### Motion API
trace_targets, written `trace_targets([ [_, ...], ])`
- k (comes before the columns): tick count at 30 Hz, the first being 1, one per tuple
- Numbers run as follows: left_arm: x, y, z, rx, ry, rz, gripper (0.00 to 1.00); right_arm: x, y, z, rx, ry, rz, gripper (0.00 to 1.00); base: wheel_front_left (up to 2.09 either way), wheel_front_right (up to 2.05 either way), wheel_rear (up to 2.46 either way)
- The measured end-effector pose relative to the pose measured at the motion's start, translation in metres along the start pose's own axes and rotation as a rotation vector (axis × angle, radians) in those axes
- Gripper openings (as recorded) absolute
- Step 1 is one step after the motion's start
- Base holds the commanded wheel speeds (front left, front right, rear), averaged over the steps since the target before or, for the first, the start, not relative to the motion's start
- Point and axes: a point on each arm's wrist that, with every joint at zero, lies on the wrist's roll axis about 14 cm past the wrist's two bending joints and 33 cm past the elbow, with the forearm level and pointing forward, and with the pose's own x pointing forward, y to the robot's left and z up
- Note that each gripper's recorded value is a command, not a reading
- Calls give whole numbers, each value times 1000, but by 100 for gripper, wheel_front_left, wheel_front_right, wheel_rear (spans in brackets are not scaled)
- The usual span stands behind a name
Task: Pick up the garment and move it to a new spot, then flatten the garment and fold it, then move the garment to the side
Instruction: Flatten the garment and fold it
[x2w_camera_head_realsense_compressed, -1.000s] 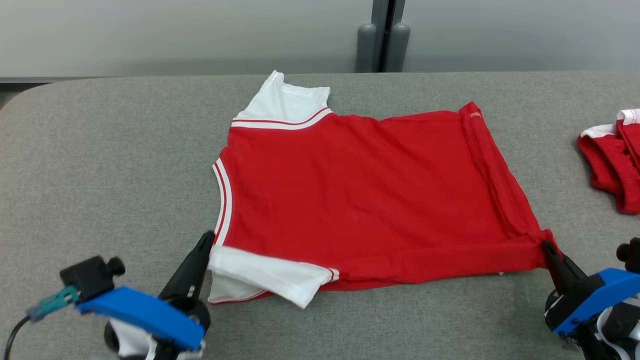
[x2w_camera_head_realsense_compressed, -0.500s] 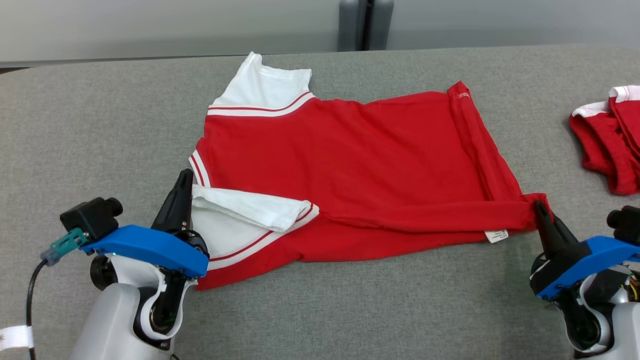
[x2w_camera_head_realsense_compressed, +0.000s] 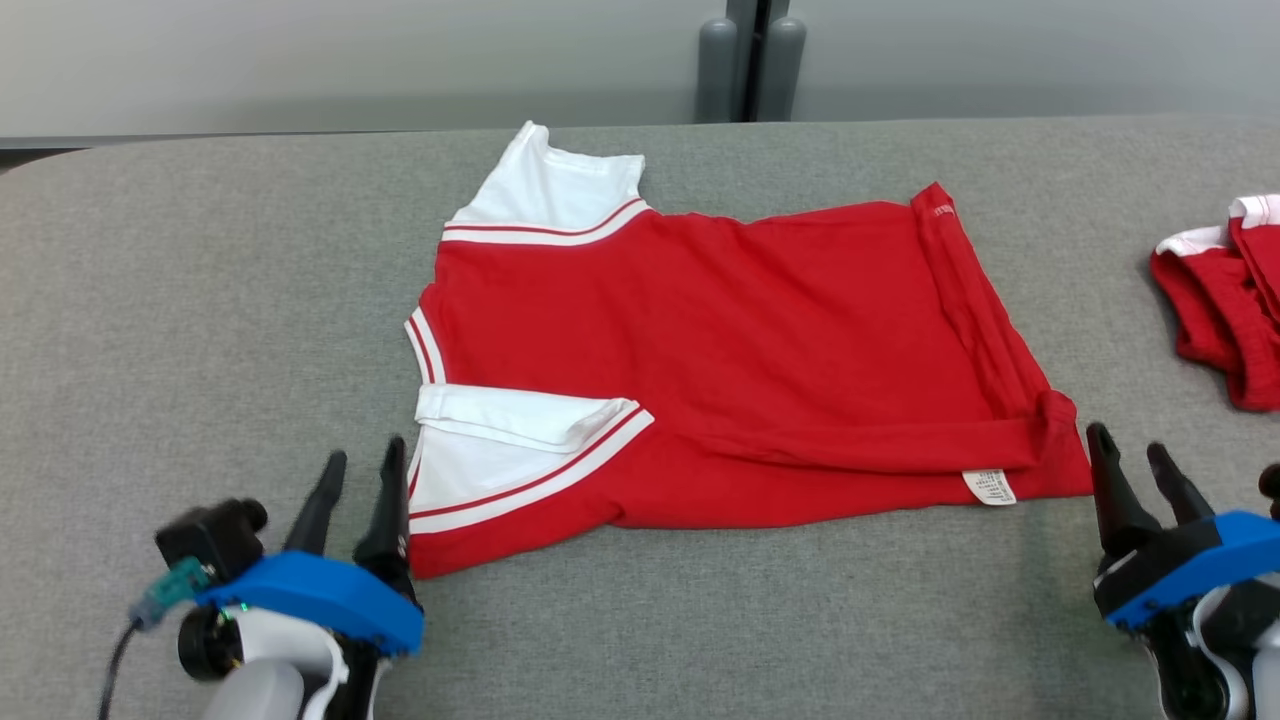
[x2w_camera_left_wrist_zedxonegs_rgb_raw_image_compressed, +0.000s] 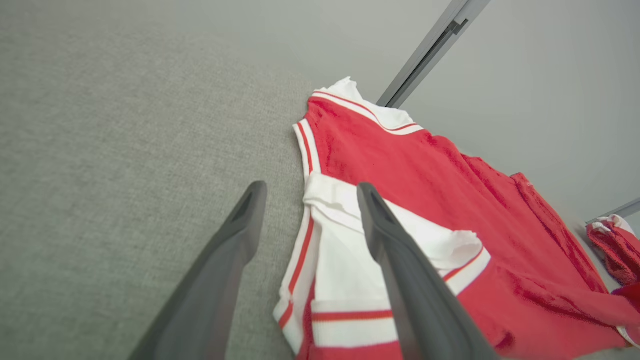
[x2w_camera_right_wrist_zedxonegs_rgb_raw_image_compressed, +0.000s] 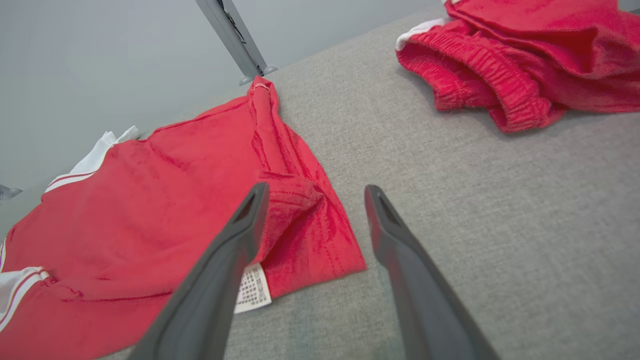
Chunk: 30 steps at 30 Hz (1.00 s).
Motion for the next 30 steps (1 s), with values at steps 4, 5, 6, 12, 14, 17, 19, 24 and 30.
trace_targets([
  [4, -21, 10, -27, 18, 85, 33, 100, -8, -13, -19, 10, 71, -34, 100, 0, 0, 0],
  [5, -24, 11, -31, 19, 101, 37, 100, -9, -15, -23, 8, 87, -40, 100, 0, 0, 0],
  [6, -29, 11, -41, 31, 140, 43, 100, -9, -17, -30, 13, 111, -47, 100, 0, 0, 0],
  [12, -35, 12, -62, 61, 241, 54, 100, -2, -18, -43, 2, 159, -59, 100, 0, 0, 0],
  [14, -35, 10, -65, 52, 258, 52, 100, 2, -16, -46, 4, 174, -57, 100, 0, 0, 0],
  [17, -35, 8, -72, 47, 294, 43, 100, 6, -14, -55, 1, 208, -55, 100, 0, 0, 0],
  [19, -34, 3, -75, 45, 320, 24, 33, 10, -10, -59, -6, 231, -48, 100, 0, 0, 0],
  [24, -36, -8, -83, 14, 359, -16, 0, 12, -7, -62, -16, 247, -40, 0, 0, 0, 0],
  [30, -39, -4, -71, -2, 327, -9, 0, 7, -6, -47, -15, 189, -36, 0, 0, 0, 0],
])
